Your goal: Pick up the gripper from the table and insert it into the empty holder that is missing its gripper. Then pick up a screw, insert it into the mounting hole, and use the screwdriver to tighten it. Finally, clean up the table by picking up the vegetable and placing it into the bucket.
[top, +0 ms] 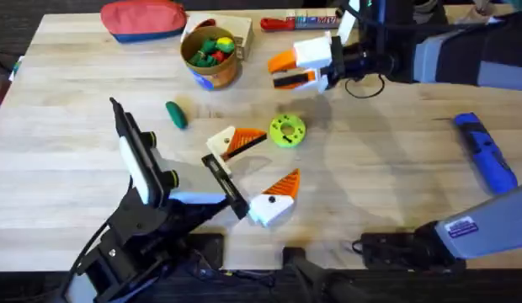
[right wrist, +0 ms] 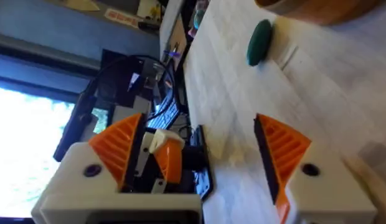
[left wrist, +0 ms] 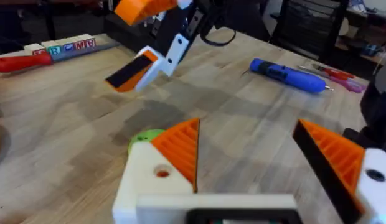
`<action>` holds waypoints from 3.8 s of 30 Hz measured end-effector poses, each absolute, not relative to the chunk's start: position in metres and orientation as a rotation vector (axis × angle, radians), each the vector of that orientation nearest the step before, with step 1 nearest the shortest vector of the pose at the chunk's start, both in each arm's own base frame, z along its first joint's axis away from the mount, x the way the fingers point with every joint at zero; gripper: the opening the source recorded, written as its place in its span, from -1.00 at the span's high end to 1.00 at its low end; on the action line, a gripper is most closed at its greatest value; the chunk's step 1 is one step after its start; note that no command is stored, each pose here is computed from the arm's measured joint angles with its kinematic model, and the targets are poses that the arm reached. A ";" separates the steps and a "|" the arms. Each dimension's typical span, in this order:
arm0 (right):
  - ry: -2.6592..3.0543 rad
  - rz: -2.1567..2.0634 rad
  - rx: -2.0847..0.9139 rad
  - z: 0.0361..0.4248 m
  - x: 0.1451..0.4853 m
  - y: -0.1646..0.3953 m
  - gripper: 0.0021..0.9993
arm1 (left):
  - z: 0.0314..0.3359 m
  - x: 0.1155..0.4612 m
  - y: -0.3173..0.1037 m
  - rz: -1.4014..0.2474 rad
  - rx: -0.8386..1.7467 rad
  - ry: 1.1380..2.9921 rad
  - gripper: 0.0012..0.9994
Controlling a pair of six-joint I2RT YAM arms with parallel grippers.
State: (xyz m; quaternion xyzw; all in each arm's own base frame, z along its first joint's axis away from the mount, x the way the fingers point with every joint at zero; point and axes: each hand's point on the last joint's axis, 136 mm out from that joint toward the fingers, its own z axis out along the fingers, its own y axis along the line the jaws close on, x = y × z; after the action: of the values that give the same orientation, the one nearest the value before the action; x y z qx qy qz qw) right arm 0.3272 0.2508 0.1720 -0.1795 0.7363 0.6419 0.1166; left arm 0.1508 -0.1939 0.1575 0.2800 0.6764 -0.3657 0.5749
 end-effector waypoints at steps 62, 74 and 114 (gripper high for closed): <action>2.610 0.359 -1.247 0.072 0.253 0.241 0.37 | 0.154 0.169 -0.179 -0.726 0.570 1.611 -0.97; 2.627 0.324 -1.244 0.058 0.259 0.242 0.52 | 0.154 0.169 -0.179 -0.725 0.570 1.611 -0.97; 2.247 0.421 -0.840 0.210 0.296 0.219 1.00 | 0.155 0.166 -0.181 -0.744 0.587 1.605 -0.97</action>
State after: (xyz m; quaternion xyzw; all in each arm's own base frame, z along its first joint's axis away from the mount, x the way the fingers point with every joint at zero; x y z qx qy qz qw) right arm 0.2962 0.2190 0.2096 -0.3234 0.8658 0.1624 0.3457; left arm 0.1662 -0.1814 0.1546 0.2527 0.6913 -0.3205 0.5962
